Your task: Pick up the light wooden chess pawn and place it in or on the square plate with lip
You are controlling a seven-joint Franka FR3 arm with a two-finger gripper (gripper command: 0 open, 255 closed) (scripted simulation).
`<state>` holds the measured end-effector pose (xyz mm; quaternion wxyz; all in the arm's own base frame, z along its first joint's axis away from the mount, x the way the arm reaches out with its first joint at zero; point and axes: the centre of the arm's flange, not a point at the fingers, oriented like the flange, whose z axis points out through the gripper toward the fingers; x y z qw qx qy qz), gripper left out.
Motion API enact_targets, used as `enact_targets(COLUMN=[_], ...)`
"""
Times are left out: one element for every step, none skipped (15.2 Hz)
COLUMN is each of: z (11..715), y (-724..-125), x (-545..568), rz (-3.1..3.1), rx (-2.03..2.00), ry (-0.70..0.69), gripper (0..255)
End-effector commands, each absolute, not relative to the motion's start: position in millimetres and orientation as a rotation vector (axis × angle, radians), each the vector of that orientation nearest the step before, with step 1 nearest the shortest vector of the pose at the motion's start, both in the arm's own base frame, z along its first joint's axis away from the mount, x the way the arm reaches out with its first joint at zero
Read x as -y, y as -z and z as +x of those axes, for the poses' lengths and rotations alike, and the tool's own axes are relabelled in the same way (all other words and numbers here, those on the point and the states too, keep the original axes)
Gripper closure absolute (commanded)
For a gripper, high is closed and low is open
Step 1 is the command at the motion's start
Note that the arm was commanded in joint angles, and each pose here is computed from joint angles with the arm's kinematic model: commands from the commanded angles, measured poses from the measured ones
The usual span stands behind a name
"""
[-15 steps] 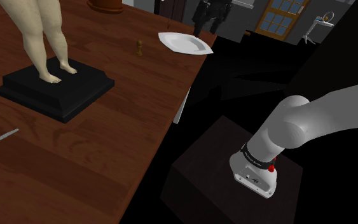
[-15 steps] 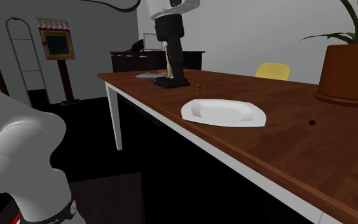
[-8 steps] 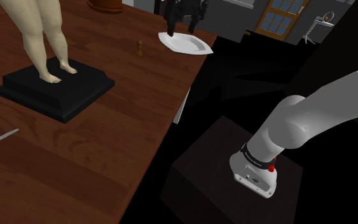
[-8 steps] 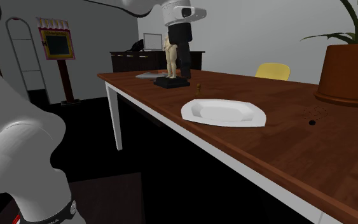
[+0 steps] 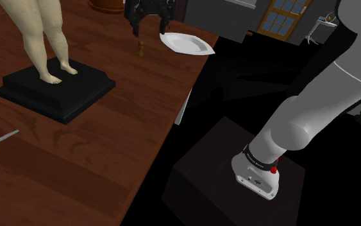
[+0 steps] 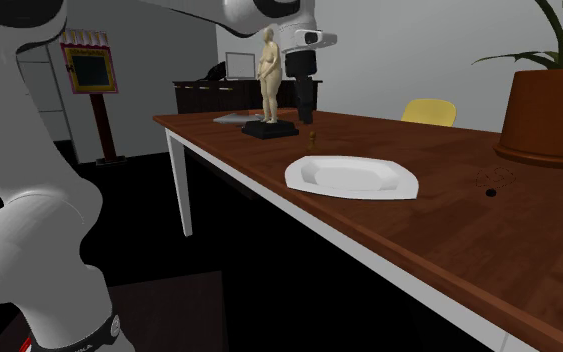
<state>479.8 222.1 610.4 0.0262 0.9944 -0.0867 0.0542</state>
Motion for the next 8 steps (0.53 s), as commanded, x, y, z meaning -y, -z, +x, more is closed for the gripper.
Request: enact_targets(z=[498.2,499.7,500.2,500.7,501.2,501.7,502.2,502.7], y=[-609.7,-609.4,-604.2,-598.9,-593.7,-588.4,-583.2,-577.9], x=[-243.2,-245.1,-244.8,-244.5,-244.2,-243.9,-243.6,-243.3], rz=[3.076,3.076,3.076,3.076,3.076,3.076,3.076,3.076], rx=[0.287,0.288,0.288,0.288,0.288,0.288,0.288,0.288], ry=[-0.153,-0.152,-0.152,-0.152,-0.152,-0.152,-0.152,-0.152], gripper=[0,0,0,0,0,0,0,0])
